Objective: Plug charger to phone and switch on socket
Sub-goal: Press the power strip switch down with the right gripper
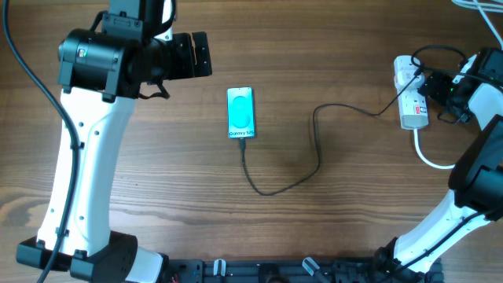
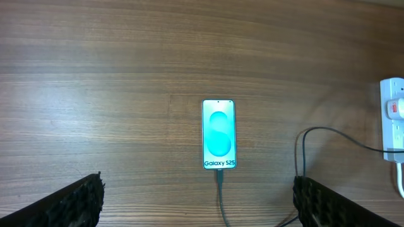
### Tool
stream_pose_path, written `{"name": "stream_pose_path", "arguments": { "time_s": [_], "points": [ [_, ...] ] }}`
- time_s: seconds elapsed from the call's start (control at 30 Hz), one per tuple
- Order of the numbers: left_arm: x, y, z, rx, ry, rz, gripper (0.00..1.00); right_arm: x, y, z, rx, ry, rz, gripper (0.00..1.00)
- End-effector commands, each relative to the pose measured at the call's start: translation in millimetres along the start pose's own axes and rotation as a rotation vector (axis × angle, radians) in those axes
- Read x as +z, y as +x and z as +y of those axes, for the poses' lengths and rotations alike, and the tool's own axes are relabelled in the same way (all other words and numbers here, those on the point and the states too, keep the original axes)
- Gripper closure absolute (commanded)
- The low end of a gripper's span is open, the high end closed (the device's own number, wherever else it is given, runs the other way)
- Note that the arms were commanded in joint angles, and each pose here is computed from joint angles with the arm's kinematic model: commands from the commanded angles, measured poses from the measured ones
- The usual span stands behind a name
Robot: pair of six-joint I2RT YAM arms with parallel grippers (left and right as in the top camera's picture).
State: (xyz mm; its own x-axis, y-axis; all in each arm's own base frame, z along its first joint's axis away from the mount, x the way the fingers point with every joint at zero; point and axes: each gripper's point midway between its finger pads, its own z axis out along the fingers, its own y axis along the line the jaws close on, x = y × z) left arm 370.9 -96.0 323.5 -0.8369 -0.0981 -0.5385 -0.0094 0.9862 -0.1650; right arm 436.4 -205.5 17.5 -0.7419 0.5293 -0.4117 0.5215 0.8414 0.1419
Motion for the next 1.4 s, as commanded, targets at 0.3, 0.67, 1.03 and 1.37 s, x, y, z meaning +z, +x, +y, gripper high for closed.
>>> {"name": "stream_pose_path", "arguments": {
  "time_s": [0.3, 0.67, 1.03, 1.37],
  "points": [
    [-0.8, -3.2, 5.5, -0.016, -0.019, -0.011, 0.0, 15.9, 29.7, 7.8, 0.005, -0.052, 0.109, 0.0],
    [-0.8, -3.2, 5.5, -0.016, -0.019, -0.011, 0.0, 15.4, 30.3, 14.7, 0.006, -0.091, 0.113, 0.0],
    [-0.8, -3.2, 5.5, -0.016, -0.019, -0.011, 0.0, 9.7, 37.8, 15.7, 0.055, -0.093, 0.149, 0.0],
    [-0.8, -3.2, 5.5, -0.016, -0.019, -0.011, 0.0, -44.0, 28.6, 19.4, 0.066, -0.081, 0.123, 0.0]
  ]
}}
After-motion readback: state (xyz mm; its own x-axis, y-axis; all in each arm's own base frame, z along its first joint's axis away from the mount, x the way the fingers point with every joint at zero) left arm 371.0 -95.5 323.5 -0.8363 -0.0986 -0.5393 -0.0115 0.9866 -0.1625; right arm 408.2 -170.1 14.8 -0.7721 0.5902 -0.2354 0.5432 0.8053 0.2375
